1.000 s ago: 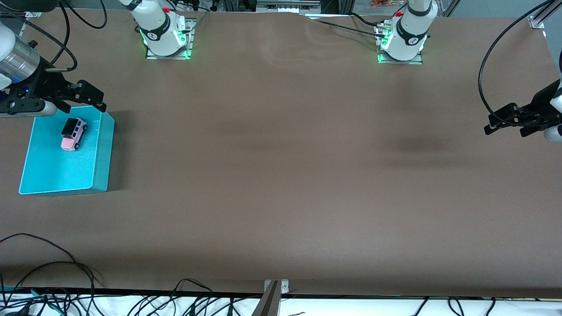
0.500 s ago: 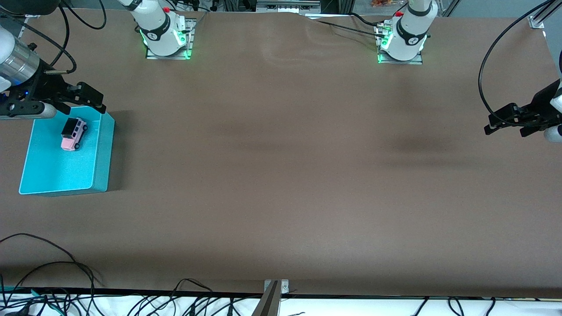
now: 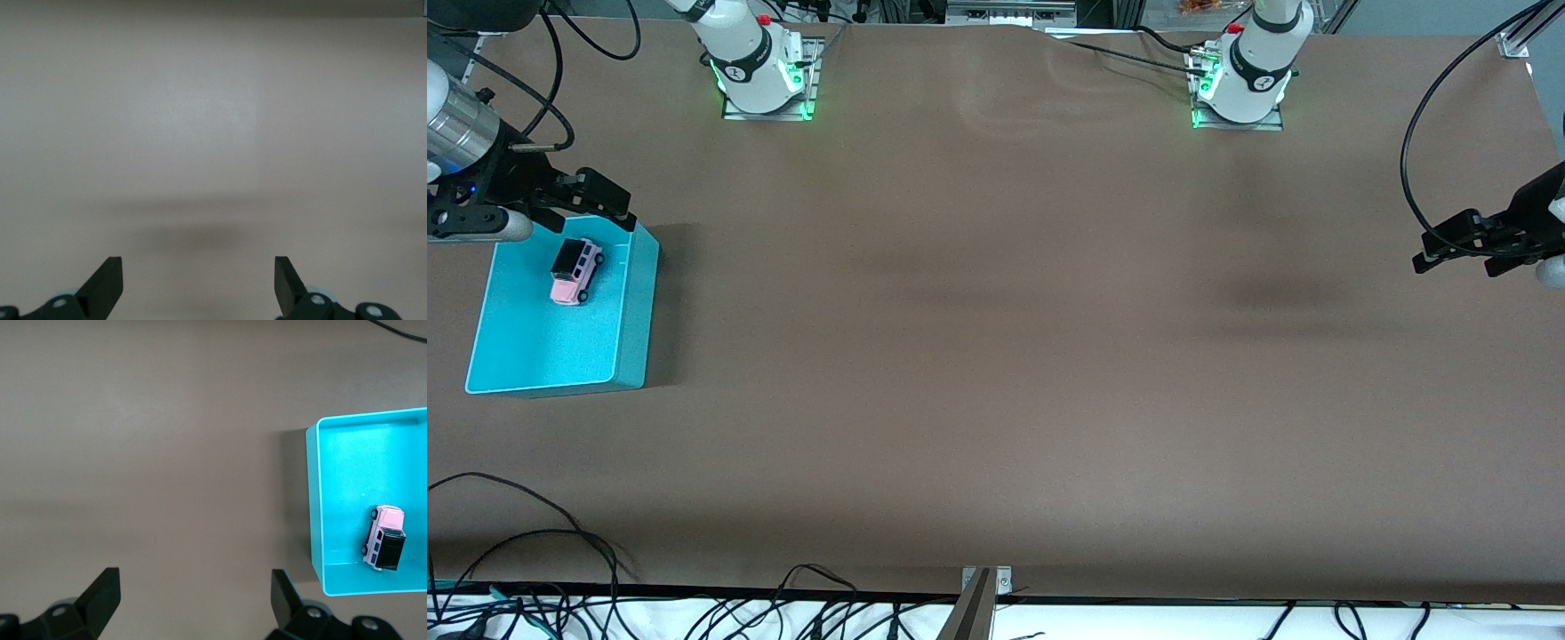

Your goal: Wind and store pink jeep toy

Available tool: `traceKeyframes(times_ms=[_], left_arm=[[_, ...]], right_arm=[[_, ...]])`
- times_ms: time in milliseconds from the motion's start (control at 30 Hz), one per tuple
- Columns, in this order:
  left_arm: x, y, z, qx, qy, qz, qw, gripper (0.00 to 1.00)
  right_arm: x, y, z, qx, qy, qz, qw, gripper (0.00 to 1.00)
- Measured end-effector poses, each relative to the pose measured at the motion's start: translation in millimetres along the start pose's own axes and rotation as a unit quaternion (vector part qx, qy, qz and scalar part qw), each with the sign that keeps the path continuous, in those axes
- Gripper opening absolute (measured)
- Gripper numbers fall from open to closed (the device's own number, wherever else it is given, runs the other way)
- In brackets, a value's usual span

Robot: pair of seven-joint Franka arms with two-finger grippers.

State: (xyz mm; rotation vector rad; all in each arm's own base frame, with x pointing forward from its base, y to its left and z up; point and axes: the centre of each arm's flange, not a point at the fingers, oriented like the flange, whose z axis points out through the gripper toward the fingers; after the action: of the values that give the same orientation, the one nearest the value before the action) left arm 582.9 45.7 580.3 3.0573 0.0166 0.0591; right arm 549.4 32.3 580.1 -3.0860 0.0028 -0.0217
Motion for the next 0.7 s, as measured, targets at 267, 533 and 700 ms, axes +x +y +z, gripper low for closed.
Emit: traceKeyframes(times_ms=[267,533,700], left_arm=[[-0.1,-1.1,-0.1,0.000,0.000,-0.001,1.000,1.00],[-0.1,-1.1,-0.1,0.000,0.000,-0.001,1.000,1.00],[-0.1,-1.1,-0.1,0.000,0.000,-0.001,1.000,1.00]], right_arm=[[0.8,0.3,-3.2,0.000,0.004,0.000,1.000,1.00],[2.6,0.5,-4.2,0.000,0.006,0.000,1.000,1.00],[6.3,0.9,-5.8,0.001,0.009,0.001,1.000,1.00]])
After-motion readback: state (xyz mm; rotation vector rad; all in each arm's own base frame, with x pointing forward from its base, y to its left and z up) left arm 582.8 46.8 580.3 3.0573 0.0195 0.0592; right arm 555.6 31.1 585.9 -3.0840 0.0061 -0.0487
